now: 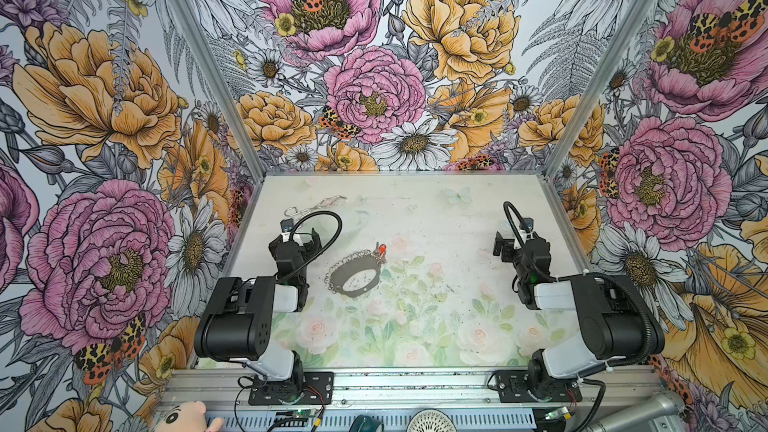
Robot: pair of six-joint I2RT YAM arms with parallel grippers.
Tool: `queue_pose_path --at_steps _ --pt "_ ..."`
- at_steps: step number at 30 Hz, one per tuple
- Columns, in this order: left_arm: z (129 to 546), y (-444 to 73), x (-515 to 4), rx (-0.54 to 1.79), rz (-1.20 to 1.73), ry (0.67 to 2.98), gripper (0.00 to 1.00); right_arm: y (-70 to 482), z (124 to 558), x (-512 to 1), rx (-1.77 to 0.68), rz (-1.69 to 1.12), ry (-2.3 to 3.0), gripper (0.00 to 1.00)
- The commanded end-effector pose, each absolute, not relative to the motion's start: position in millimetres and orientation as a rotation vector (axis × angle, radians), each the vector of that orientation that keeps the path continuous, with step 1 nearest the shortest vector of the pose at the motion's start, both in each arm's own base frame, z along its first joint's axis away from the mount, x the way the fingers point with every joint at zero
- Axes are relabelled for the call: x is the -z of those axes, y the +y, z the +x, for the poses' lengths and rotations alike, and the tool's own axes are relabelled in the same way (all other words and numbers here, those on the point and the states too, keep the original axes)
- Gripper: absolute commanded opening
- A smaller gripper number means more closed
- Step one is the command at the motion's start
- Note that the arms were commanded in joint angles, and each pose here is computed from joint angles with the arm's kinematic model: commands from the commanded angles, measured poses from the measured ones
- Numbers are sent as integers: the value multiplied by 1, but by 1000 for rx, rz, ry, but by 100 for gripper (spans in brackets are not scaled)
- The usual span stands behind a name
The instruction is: Put the keys on the keyring
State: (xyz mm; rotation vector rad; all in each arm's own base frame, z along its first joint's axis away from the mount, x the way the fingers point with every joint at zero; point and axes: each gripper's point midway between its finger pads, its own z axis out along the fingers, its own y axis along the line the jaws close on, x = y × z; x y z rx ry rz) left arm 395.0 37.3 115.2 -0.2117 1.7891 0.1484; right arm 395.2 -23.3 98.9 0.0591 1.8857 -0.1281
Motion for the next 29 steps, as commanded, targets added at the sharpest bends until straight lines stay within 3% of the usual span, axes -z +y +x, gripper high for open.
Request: queue_pose_path --at_steps 1,29 --pt "399 37 -131 -142 -232 1726 99 -29 401 -113 126 121 1838 99" --pt "400 33 -132 -155 -216 1727 99 -29 401 -113 135 123 1838 99"
